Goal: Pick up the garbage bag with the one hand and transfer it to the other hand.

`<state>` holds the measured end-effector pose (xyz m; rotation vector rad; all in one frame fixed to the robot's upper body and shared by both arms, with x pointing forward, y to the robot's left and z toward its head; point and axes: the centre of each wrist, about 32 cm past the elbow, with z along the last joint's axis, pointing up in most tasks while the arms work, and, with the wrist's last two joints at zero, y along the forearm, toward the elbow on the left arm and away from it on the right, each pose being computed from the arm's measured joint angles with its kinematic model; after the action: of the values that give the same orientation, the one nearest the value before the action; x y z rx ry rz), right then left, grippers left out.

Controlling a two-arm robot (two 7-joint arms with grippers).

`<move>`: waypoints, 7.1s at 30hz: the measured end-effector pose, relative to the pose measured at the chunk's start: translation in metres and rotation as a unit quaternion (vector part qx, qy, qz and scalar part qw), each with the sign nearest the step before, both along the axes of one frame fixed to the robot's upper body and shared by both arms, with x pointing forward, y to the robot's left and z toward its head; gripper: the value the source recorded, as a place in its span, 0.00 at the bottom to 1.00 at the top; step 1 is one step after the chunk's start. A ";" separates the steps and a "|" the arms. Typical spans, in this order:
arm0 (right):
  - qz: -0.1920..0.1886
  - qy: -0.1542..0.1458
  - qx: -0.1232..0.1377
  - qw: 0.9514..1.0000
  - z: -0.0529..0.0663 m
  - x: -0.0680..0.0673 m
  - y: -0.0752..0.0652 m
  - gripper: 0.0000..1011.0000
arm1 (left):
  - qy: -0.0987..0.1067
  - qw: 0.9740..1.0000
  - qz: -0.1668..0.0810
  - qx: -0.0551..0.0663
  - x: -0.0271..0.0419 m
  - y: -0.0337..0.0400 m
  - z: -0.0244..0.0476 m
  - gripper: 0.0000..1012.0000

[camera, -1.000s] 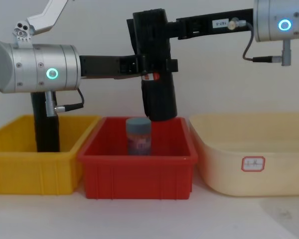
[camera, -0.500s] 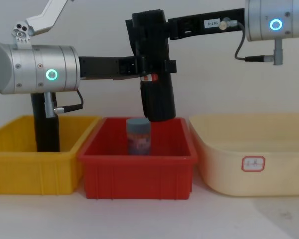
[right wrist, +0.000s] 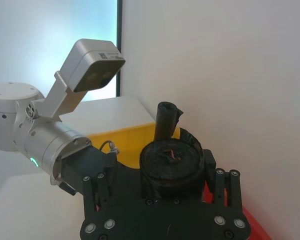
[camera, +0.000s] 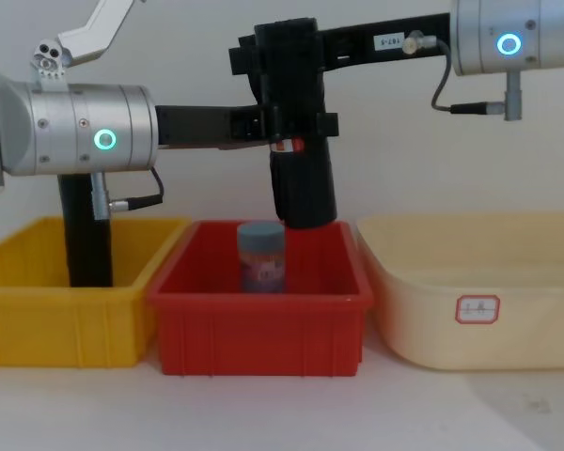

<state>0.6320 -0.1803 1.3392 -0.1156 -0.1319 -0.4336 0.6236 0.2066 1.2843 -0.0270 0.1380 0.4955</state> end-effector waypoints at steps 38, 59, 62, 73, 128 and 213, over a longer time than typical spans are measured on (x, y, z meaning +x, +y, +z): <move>0.000 -0.002 0.003 1.000 0.000 0.006 0.004 0.68 | -0.004 1.000 -0.023 0.000 0.0046 -0.0092 0.0027 0.41; 0.001 -0.002 0.003 1.000 0.000 0.006 0.005 0.58 | -0.005 1.000 -0.025 -0.001 0.0048 -0.0098 0.0030 0.41; 0.001 -0.002 0.003 1.000 0.000 0.006 0.005 0.58 | -0.005 1.000 -0.025 -0.001 0.0048 -0.0098 0.0031 0.41; 0.001 -0.001 0.003 1.000 0.000 0.006 0.005 0.58 | -0.005 1.000 -0.025 -0.001 0.0048 -0.0098 0.0031 0.41; 0.001 -0.001 0.003 1.000 0.000 0.006 0.005 0.58 | -0.005 1.000 -0.025 -0.001 0.0048 -0.0099 0.0031 0.41; 0.040 0.010 -0.009 0.999 0.016 0.015 -0.008 0.58 | -0.005 1.000 -0.025 0.000 0.0048 -0.0097 0.0029 0.41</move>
<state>0.6473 -0.1879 1.3553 -0.1313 -0.1209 -0.3523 0.6284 0.1969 1.2872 -0.0264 0.1295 0.4447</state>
